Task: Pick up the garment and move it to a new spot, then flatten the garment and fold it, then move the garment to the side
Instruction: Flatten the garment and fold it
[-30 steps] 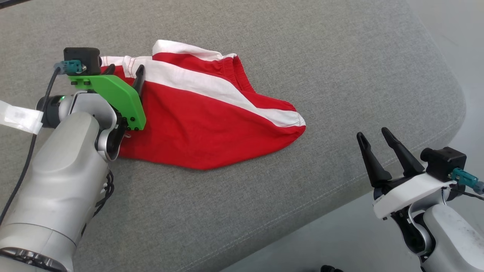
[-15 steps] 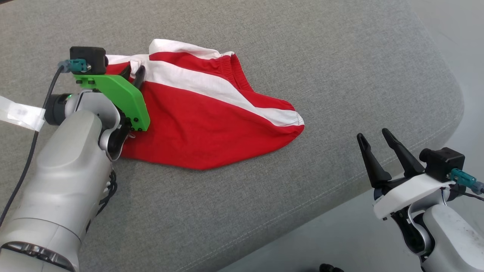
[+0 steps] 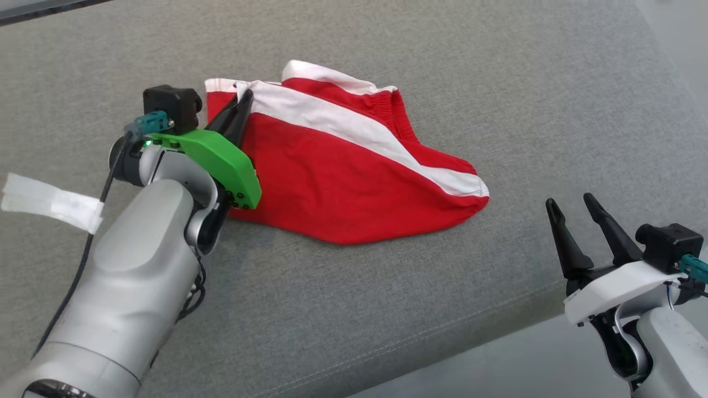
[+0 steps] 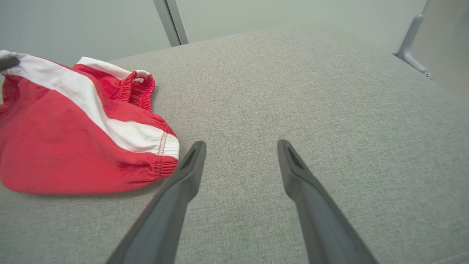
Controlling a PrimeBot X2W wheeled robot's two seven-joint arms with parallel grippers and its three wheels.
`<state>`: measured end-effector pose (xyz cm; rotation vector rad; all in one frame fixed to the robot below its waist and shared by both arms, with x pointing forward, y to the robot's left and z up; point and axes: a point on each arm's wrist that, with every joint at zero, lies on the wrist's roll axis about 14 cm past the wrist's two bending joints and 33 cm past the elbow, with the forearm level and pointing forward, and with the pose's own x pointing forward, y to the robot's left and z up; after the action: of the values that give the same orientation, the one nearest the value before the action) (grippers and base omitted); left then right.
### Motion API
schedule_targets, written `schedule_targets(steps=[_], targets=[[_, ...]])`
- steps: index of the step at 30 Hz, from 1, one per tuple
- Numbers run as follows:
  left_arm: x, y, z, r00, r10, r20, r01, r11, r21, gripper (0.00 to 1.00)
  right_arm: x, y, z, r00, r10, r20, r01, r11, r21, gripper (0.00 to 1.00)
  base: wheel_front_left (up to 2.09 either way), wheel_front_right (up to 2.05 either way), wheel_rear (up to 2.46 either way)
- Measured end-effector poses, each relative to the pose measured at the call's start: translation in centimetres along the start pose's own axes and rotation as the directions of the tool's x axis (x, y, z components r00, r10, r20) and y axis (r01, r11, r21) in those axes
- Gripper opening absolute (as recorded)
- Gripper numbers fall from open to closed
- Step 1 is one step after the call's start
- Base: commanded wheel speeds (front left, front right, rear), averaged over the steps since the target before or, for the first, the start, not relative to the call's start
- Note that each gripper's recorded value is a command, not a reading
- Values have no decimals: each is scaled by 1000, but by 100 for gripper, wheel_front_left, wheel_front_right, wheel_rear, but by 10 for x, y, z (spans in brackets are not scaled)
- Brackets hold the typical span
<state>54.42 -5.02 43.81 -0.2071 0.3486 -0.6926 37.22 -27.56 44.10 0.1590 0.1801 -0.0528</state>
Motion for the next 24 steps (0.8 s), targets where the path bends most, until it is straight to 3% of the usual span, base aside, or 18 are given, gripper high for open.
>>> schedule_targets(steps=[6,14,19,24], targets=[[-43,-14,18,993,21,118,-20,1000,-12,0,7,21,-4,998,59,1,-59,998,20,100,0,0,0],[-133,-27,37,977,121,177,-121,993,-15,0,18,61,-5,985,174,8,-174,984,29,100,0,0,0],[-179,-36,45,968,182,171,-183,983,-10,0,22,78,2,974,226,25,-226,974,23,100,0,0,0],[-201,-34,33,959,247,135,-239,968,-74,0,23,92,3,964,265,18,-266,964,20,100,0,0,0]])
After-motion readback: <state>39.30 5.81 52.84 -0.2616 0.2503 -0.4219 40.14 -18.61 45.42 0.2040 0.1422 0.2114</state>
